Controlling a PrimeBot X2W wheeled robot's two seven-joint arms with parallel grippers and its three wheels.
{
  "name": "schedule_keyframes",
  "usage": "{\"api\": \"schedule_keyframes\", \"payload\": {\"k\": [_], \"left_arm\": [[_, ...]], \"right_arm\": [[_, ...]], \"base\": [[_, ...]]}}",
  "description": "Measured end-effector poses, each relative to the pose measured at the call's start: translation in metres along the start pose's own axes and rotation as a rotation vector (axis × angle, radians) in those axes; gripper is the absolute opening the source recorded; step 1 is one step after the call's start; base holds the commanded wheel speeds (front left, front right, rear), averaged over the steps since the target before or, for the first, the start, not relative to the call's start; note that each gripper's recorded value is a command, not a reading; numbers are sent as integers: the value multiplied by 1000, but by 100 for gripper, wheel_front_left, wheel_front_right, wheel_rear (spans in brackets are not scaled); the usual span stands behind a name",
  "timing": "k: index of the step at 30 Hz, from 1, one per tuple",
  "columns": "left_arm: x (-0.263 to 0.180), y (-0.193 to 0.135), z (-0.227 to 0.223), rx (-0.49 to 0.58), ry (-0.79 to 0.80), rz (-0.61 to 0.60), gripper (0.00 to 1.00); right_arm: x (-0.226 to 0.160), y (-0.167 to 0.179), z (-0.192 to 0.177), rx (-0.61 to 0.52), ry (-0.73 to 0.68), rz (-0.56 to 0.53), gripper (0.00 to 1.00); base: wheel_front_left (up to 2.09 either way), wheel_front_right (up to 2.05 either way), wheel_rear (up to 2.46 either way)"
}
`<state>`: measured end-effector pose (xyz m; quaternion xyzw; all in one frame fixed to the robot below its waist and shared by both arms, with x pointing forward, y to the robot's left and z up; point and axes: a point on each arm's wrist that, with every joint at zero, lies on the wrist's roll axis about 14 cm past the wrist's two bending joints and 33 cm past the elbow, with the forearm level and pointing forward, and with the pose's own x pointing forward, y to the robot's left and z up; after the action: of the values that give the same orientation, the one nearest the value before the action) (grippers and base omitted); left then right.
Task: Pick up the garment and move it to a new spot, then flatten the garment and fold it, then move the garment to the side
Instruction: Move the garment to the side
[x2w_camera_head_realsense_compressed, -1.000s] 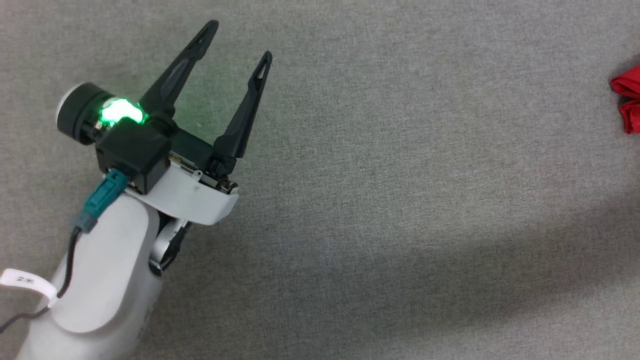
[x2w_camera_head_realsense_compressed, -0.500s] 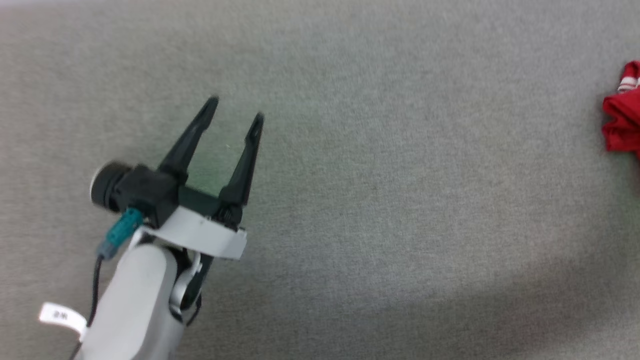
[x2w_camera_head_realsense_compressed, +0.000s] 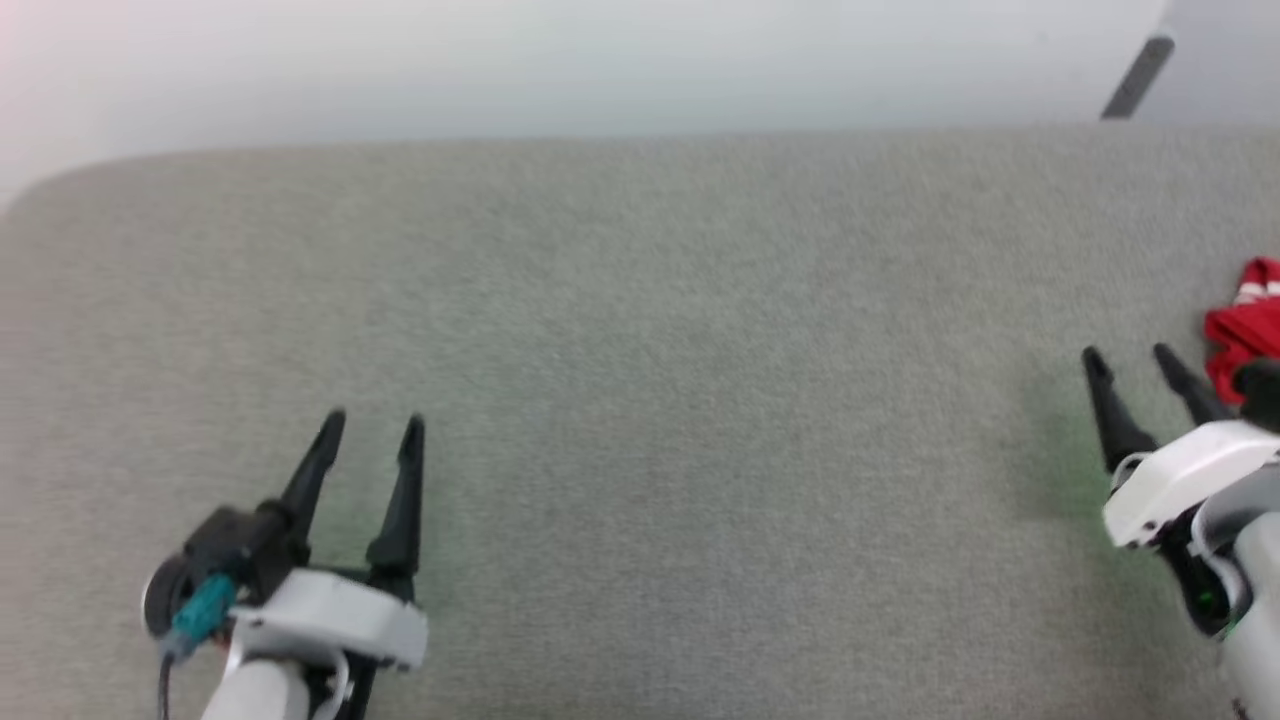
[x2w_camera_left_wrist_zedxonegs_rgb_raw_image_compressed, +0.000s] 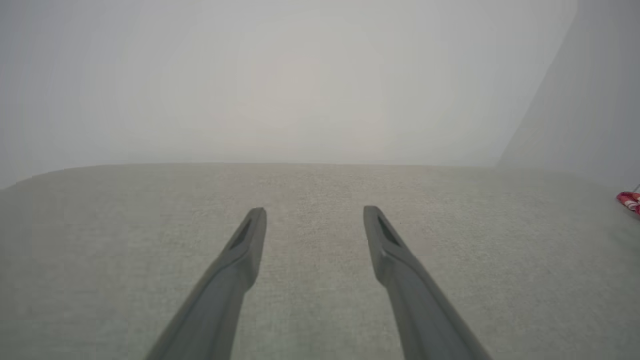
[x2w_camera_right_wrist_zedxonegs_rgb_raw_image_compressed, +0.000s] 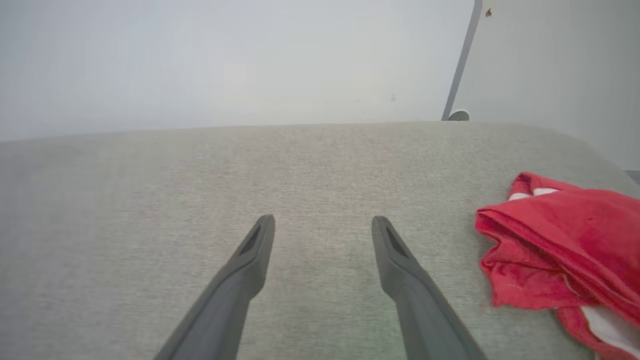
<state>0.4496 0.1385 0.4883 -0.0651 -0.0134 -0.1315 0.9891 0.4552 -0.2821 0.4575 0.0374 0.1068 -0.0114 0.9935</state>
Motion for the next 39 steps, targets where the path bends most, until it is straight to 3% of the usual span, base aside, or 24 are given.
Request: {"api": "schedule_keyframes", "payload": {"k": [5,9,15,25,39], "left_arm": [[-40,23,5,1,3,97,100],[-69,34,10,-7,-8,162,100],[-101,40,21,-17,-47,218,100],[-130,37,28,-25,-81,244,100],[-143,25,26,-38,-77,226,100]], "right_arm": [[-11,40,19,60,-94,89,100],[-24,59,41,87,-186,130,100],[-48,77,48,103,-251,166,100],[-88,85,38,114,-280,177,100],[-124,69,31,124,-259,104,100]], "base": [[0,0,0],[0,0,0],[0,0,0],[0,0,0],[0,0,0]]}}
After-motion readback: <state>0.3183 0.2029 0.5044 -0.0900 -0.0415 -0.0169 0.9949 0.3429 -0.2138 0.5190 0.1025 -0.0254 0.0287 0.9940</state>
